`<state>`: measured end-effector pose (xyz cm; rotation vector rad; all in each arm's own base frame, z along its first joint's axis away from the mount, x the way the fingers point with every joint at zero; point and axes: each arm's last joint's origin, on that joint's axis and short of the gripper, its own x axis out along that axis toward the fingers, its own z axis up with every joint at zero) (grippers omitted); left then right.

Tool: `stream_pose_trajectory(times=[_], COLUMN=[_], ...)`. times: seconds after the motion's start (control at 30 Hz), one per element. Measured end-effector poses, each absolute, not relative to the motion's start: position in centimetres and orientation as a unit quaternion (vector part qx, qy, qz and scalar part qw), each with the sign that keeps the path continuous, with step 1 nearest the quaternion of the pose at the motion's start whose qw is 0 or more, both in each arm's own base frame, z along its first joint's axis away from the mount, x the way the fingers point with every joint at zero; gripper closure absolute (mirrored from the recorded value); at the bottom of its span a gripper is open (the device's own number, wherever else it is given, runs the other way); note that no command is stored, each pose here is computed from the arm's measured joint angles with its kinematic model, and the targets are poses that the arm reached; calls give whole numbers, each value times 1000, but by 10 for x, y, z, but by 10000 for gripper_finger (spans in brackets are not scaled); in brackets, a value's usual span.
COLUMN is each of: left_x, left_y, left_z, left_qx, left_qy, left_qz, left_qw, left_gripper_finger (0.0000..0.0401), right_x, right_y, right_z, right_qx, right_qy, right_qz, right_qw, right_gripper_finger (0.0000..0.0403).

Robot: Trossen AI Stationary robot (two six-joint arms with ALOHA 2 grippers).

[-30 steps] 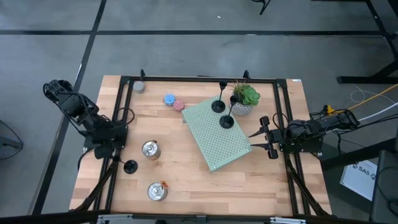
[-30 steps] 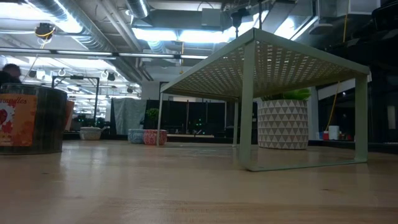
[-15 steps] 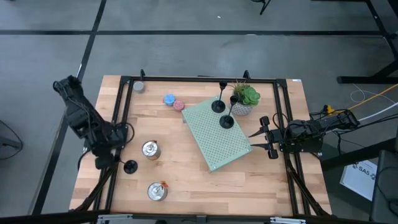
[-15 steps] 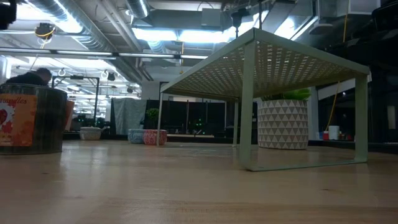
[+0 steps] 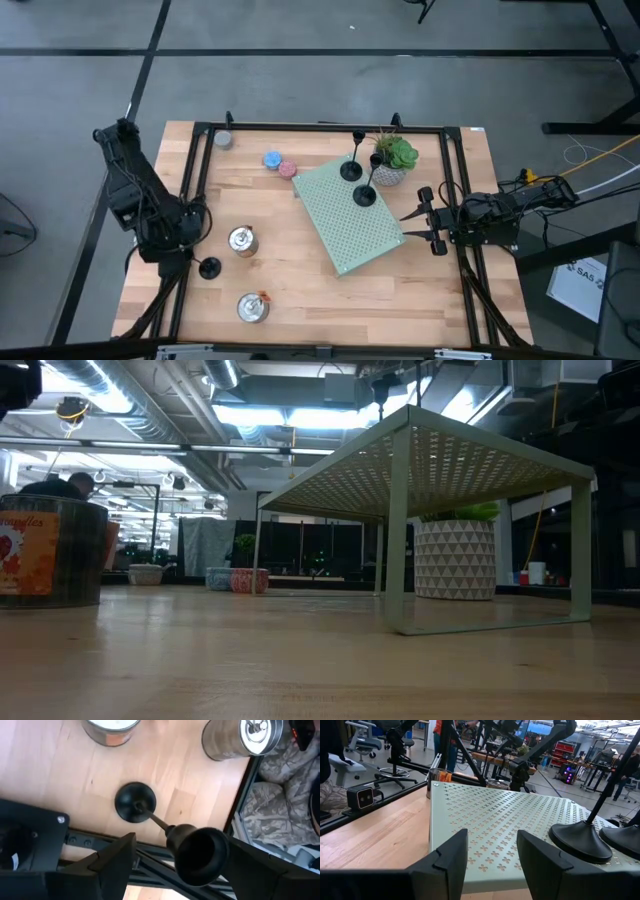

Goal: Pick & Place candle stick holders
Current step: Put the black candle holder on the shelf aligned with the other candle holders

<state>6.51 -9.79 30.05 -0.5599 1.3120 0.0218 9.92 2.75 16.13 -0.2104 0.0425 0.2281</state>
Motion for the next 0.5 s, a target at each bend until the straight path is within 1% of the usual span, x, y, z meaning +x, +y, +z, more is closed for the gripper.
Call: stream_pose_trajectory(times=[0.1,0.3,0.5], left_x=[66,71,73], left_y=[-100,-108,-112], left_z=[299,295,292], left_qx=[-244,-188,-161], left_qy=[595,597,614], left_qz=[13,3,-16], left_qw=[766,780,773], left_gripper_finger=[125,125,151], right_x=[99,99,99], right_y=[28,28,28], right_z=[161,161,161], right_qx=[-105,-105,-105], right_qy=[21,21,21], right_qz=[114,114,113], right_qw=[988,988,988], right_gripper_finger=[231,231,231])
